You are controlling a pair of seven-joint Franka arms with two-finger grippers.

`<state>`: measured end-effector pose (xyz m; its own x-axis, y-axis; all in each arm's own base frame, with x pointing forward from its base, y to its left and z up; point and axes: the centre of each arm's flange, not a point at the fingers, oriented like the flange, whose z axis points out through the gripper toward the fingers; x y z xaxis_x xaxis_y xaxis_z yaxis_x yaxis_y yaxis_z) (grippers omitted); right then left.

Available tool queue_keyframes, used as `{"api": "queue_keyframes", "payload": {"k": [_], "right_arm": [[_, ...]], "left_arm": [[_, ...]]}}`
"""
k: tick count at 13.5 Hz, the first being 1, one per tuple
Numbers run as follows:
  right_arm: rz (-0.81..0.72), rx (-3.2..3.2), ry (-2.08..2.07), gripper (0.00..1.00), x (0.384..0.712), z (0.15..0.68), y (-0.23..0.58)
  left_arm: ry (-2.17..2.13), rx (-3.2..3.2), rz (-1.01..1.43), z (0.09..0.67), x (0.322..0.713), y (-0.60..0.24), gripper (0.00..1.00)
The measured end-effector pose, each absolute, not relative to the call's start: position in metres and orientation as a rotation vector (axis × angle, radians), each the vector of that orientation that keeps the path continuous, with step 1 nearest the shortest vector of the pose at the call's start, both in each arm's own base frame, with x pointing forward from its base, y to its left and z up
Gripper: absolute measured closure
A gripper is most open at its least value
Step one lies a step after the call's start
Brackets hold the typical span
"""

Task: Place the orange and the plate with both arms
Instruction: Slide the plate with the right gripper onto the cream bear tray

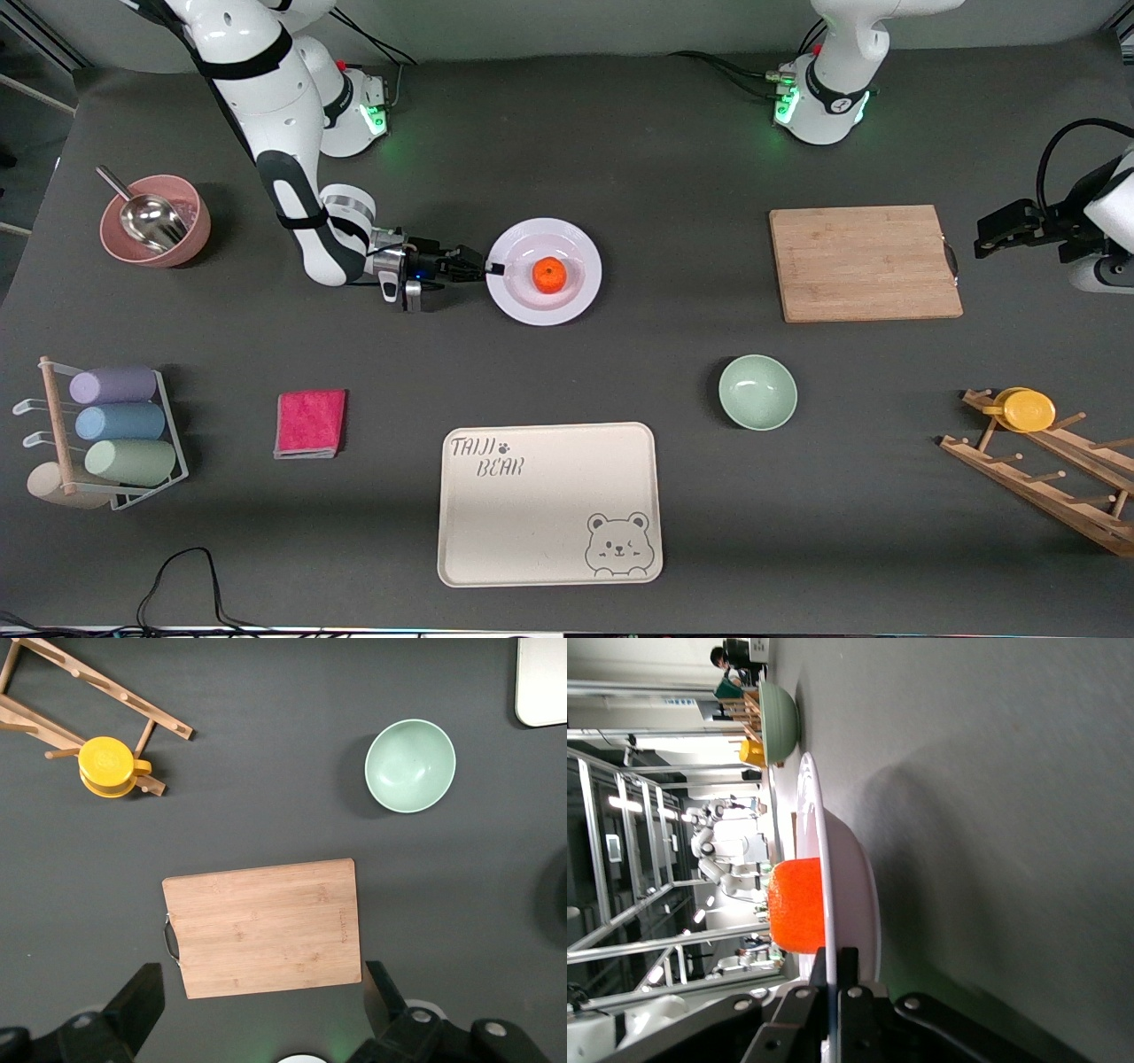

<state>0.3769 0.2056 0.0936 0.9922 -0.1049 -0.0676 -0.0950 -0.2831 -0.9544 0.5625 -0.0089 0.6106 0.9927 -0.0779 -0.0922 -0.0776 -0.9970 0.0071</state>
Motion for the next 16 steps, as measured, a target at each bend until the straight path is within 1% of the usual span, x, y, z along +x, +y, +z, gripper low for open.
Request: {"api": "queue_keyframes", "payload": {"k": [6,10,12,16], "right_arm": [[0.013,-1.788,0.219,0.95,0.425,0.144,0.215],[0.033,-1.786,0.243,0.95,0.464,0.177,0.202],[0.049,-1.795,0.233,0.95,0.487,0.197,0.199],[0.063,-1.798,0.246,0.95,0.545,0.253,0.196]], "left_arm": [[-0.122,3.132,-0.146,0.610,0.562,-0.009,0.00],[-0.122,3.132,-0.147,0.610,0.562,-0.009,0.00],[-0.122,3.132,-0.147,0.610,0.562,-0.009,0.00],[-0.122,3.132,-0.146,0.610,0.562,-0.009,0.00]]}}
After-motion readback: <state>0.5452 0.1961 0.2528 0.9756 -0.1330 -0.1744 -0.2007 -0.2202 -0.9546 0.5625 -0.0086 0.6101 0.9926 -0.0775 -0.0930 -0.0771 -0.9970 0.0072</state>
